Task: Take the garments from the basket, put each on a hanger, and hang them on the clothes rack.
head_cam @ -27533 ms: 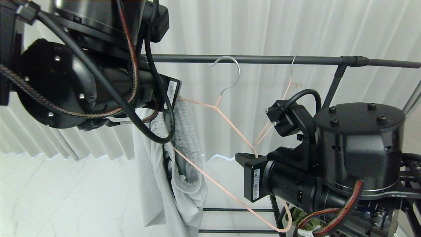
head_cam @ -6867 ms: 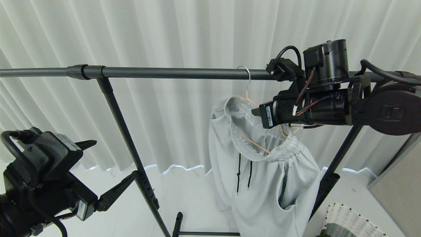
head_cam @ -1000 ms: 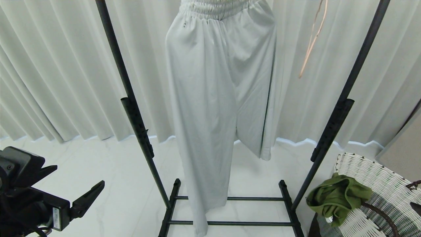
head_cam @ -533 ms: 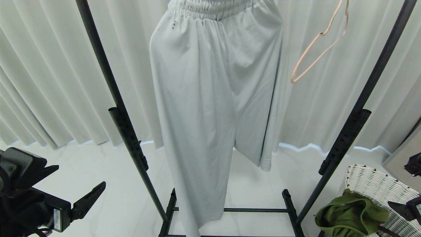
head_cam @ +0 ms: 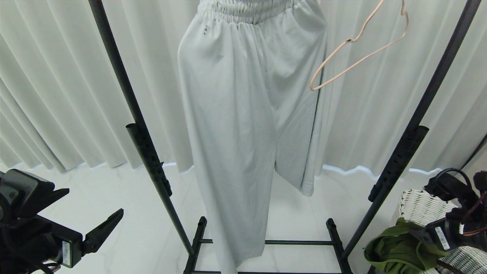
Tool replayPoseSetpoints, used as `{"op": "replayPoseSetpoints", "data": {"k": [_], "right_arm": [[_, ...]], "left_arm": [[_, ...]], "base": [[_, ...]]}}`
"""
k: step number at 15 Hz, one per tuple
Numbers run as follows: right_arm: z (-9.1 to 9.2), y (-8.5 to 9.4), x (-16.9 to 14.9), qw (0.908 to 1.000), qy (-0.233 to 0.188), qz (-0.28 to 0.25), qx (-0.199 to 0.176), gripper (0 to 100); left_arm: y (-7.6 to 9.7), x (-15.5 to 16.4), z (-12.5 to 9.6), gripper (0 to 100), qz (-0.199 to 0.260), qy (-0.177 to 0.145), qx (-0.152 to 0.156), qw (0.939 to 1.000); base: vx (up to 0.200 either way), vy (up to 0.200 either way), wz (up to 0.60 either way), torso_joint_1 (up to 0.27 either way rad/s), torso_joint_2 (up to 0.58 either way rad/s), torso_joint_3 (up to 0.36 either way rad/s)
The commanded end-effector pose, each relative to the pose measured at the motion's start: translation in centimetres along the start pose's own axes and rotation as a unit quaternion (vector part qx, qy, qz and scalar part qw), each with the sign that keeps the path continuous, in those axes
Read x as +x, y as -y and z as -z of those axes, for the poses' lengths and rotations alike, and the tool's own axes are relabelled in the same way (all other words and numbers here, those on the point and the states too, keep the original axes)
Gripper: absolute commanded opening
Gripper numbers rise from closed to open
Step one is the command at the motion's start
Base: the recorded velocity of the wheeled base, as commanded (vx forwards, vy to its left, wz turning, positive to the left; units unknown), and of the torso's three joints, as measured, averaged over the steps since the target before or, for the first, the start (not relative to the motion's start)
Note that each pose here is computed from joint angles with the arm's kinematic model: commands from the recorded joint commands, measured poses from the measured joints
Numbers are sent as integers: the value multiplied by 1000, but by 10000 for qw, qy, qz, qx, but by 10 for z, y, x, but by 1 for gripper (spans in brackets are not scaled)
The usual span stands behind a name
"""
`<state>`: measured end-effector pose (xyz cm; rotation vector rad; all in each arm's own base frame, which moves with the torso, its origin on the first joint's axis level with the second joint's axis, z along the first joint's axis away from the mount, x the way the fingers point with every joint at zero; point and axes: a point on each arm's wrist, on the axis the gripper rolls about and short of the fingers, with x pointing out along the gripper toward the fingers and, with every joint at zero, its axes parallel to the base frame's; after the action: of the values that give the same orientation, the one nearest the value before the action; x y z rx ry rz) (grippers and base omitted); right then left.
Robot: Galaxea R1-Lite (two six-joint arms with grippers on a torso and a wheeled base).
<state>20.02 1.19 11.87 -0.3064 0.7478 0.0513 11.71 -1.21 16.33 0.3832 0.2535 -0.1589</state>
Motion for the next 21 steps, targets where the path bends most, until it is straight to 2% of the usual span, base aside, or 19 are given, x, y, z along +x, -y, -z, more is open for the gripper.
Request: {"op": "replayPoseSetpoints", "data": {"k": [1,3,7,13,14,21], "right_arm": [[4,-9,31,9987,-474,195,-22,100],[4,-9,35,9981,-511,316,121,100],[8,-5,40,9954,-703,630,165,100],[8,-4,38,9936,-717,844,214,100],[7,-4,37,9936,-689,870,208,0],[-4,-1,0,9950,-172,952,251,0]], "left_arm": [[0,0,1,100,3,-10,14,10000],[1,0,1,100,39,-21,53,10000],[8,1,0,100,295,31,136,9995],[8,3,0,100,325,-7,136,9994],[9,3,1,100,332,-5,130,9994],[10,5,4,100,375,-95,140,9992]], "base": [[0,0,0,0,0,0],[0,0,0,0,0,0],[0,0,0,0,0,0],[0,0,0,0,0,0],[0,0,0,0,0,0],[0,0,0,0,0,0]]}}
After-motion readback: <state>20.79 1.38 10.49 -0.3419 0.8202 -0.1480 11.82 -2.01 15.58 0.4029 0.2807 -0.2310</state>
